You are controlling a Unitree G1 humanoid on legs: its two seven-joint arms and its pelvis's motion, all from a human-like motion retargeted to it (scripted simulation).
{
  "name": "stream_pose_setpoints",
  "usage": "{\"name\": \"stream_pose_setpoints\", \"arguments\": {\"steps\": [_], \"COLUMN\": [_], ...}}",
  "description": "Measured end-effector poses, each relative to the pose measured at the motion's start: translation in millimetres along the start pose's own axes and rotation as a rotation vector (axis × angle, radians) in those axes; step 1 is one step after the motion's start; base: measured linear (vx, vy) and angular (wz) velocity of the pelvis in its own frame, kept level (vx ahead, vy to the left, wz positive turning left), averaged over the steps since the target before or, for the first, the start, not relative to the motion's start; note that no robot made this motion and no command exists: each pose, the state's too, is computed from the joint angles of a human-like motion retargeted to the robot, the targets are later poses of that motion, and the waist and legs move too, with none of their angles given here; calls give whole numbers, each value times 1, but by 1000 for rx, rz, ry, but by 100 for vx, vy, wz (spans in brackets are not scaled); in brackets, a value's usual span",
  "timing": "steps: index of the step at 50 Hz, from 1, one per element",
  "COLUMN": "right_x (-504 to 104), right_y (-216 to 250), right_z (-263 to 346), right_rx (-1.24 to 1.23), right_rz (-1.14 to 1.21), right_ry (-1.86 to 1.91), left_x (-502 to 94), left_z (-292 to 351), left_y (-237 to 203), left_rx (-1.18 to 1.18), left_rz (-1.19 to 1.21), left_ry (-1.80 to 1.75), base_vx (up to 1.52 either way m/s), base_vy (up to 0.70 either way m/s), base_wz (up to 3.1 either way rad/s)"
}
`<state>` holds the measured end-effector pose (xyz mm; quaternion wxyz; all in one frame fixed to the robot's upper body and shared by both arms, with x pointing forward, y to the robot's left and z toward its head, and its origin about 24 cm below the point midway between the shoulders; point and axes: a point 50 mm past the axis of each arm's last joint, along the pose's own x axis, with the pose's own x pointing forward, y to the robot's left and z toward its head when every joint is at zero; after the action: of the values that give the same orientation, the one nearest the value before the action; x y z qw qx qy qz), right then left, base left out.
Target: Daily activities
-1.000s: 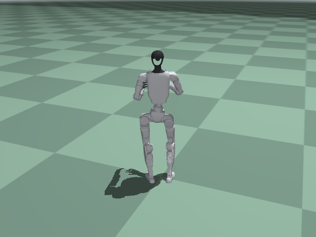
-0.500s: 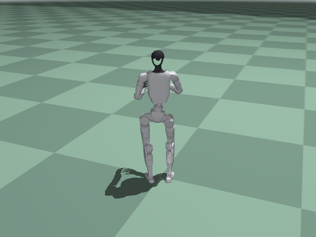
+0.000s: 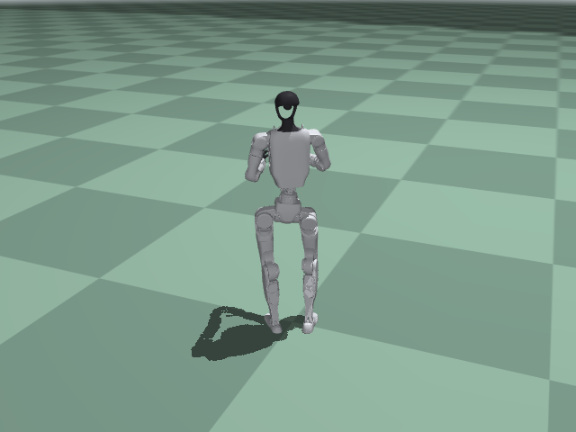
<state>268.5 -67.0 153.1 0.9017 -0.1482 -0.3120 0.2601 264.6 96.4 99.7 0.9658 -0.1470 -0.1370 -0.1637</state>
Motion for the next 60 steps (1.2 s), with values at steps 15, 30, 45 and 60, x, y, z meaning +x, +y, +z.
{"name": "stream_pose_setpoints", "arguments": {"steps": [15,30,45,60], "right_x": [23,-4,13,2], "right_y": [-6,-72,-6,-34], "right_z": [26,66,48,42], "right_rx": [-88,-222,-146,-135], "right_rz": [18,-397,83,-16], "right_ry": [-129,-275,-197,-148], "left_x": [16,4,0,-6], "left_z": [44,95,55,33], "left_y": [-13,41,2,9], "left_rx": [103,242,273,235], "left_rz": [-106,131,-169,-213], "left_ry": [-215,-424,-230,-111], "base_vx": [0,-1,1,0], "base_vy": [0,-1,0,1], "base_wz": [2,12,19,8]}}
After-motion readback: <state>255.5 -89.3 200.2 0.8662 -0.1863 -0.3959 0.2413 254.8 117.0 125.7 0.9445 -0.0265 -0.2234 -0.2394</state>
